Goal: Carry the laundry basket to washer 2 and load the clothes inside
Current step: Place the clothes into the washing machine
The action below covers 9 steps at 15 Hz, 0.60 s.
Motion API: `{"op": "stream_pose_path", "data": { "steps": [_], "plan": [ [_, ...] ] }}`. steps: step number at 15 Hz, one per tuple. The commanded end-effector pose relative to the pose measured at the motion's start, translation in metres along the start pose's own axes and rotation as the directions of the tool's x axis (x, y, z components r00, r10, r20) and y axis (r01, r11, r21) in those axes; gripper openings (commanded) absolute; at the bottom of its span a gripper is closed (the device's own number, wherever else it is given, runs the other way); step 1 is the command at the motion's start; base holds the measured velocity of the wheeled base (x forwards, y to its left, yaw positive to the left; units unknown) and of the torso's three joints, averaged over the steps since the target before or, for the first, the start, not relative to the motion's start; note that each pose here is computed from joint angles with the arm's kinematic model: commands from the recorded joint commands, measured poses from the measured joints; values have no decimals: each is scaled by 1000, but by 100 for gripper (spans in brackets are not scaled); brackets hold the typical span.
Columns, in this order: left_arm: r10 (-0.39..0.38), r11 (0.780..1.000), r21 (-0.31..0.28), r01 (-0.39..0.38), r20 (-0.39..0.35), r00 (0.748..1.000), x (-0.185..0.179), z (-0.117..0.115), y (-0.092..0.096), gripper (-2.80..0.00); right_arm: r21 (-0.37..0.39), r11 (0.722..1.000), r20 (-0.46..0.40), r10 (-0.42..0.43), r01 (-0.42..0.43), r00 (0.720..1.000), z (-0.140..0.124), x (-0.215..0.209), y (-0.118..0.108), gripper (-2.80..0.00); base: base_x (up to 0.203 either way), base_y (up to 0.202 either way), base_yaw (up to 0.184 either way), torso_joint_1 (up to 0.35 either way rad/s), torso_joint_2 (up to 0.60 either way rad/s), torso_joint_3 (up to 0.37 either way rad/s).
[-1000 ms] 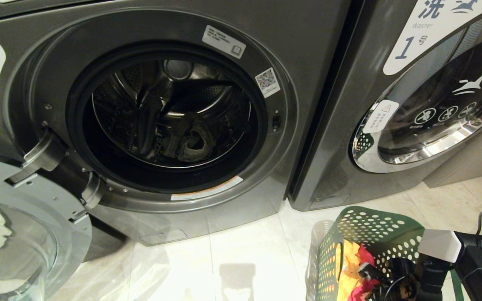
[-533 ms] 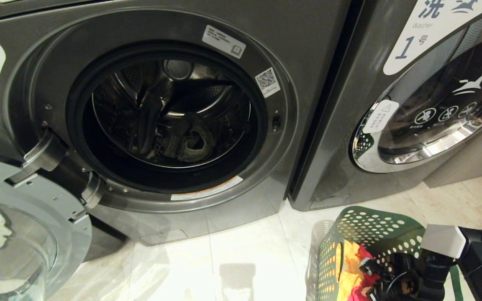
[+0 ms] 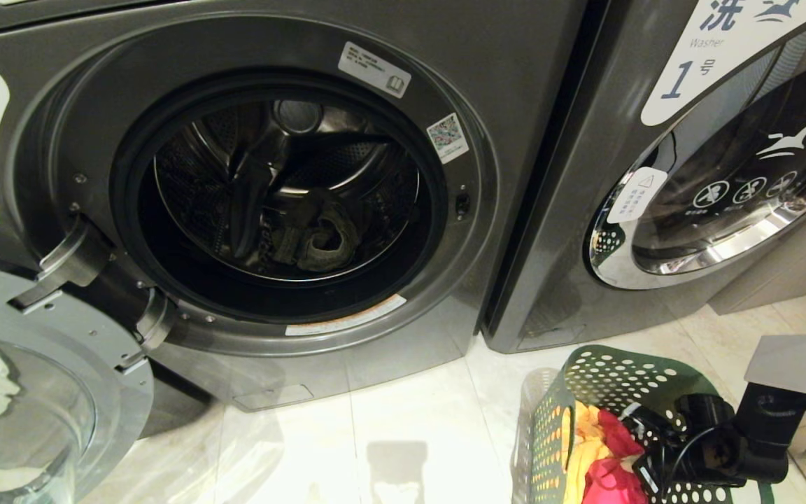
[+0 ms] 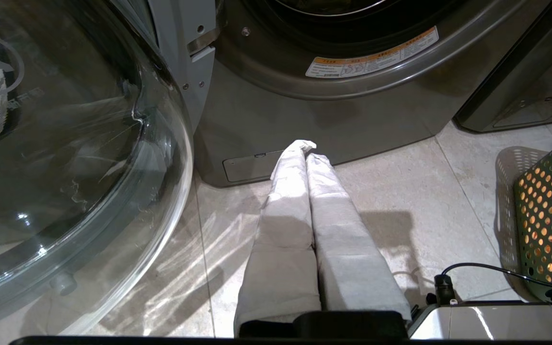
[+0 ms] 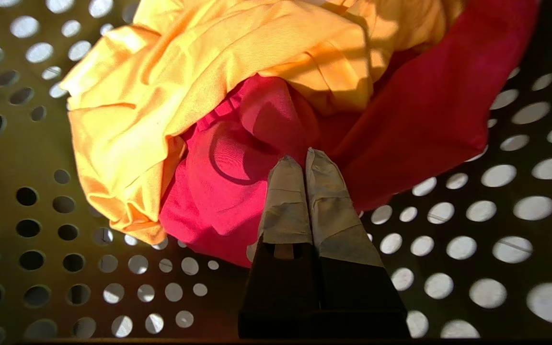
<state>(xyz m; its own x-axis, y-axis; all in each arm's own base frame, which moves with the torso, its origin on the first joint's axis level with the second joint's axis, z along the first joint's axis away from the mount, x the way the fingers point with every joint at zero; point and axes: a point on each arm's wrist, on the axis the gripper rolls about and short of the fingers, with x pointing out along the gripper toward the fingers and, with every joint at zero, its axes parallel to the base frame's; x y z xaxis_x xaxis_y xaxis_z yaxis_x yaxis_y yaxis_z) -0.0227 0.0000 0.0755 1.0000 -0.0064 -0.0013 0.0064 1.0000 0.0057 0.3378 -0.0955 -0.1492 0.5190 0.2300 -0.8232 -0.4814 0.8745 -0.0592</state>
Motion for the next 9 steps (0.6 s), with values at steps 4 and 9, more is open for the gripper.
{"op": "stream_pose_path", "data": {
  "steps": [4,9],
  "plan": [
    [0,1000,0,0,0,1000,0,0,0,-280,-34,998,60,-48,50,997,24,-33,-4,-280,0,0,0,0,0,0],
    [0,1000,0,0,0,1000,0,0,0,-280,-65,995,163,-60,71,985,43,-38,-7,-280,0,0,0,0,0,0]
  ]
}}
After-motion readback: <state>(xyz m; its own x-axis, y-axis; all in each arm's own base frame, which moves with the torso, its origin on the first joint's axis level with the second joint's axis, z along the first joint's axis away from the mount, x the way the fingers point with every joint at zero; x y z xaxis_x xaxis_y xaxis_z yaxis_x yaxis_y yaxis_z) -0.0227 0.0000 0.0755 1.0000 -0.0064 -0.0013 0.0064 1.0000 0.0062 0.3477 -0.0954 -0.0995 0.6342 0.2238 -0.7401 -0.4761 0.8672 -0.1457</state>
